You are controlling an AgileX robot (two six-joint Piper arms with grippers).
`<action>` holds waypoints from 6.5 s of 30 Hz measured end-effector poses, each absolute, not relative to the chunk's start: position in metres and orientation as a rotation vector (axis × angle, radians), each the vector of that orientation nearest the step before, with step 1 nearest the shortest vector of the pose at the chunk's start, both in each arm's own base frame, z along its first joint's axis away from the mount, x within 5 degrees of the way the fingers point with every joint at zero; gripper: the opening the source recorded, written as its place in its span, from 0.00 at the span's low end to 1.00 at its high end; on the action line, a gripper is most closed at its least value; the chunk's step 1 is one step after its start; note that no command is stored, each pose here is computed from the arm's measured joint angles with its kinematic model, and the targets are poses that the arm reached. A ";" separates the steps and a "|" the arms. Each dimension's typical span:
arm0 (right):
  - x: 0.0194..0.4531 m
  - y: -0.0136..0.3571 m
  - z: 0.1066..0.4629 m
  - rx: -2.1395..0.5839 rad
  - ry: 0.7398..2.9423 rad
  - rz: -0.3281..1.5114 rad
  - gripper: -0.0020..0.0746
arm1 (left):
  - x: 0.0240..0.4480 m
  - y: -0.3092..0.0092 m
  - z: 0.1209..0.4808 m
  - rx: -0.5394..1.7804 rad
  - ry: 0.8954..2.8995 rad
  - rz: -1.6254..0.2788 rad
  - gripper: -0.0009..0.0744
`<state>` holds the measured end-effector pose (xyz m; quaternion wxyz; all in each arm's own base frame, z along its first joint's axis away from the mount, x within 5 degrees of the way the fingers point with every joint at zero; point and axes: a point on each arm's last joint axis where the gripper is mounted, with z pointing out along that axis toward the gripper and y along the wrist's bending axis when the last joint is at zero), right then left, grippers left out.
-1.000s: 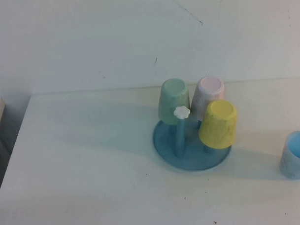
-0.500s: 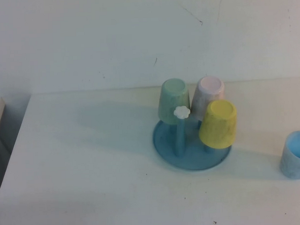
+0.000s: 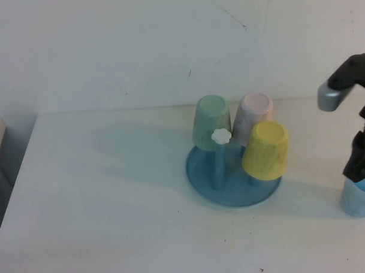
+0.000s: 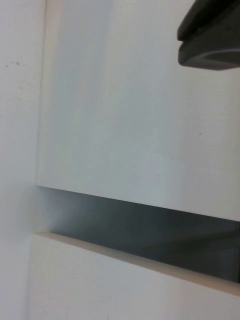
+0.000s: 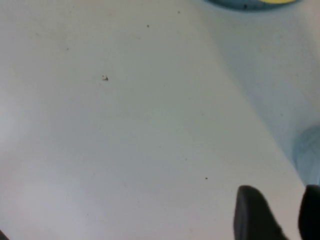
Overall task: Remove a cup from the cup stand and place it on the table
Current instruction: Pick up the cup from the rack, then hand over the cup
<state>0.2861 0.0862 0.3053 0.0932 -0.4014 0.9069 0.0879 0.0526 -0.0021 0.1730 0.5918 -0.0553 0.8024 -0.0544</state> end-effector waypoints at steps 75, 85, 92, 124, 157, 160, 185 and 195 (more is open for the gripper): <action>0.292 0.099 0.395 -1.078 2.363 0.393 0.81 | 0.053 -0.002 0.173 -0.129 1.866 -0.127 0.01; 0.212 0.066 0.290 -0.417 2.125 1.190 0.81 | 0.053 -0.002 0.173 -0.129 1.866 -0.127 0.01; 0.200 0.065 0.227 0.141 2.158 1.429 0.81 | 0.053 -0.002 0.173 -0.125 1.867 -0.124 0.01; 0.239 0.070 0.273 0.629 2.111 1.985 0.81 | 0.054 -0.002 0.177 -0.183 1.809 -0.175 0.01; 0.242 0.069 0.268 0.325 2.078 1.833 0.81 | 0.058 -0.069 0.222 -0.040 1.829 -1.310 0.01; 0.242 0.069 0.268 0.341 2.081 1.841 0.81 | 0.067 -0.075 0.241 0.159 1.822 -1.316 0.01; 0.244 0.068 0.266 0.240 2.063 1.744 0.81 | 0.247 -0.117 0.282 0.783 1.722 -1.293 0.52; 0.242 0.069 0.268 0.215 2.058 1.769 0.81 | 0.276 -0.194 0.293 1.051 1.584 -1.296 0.52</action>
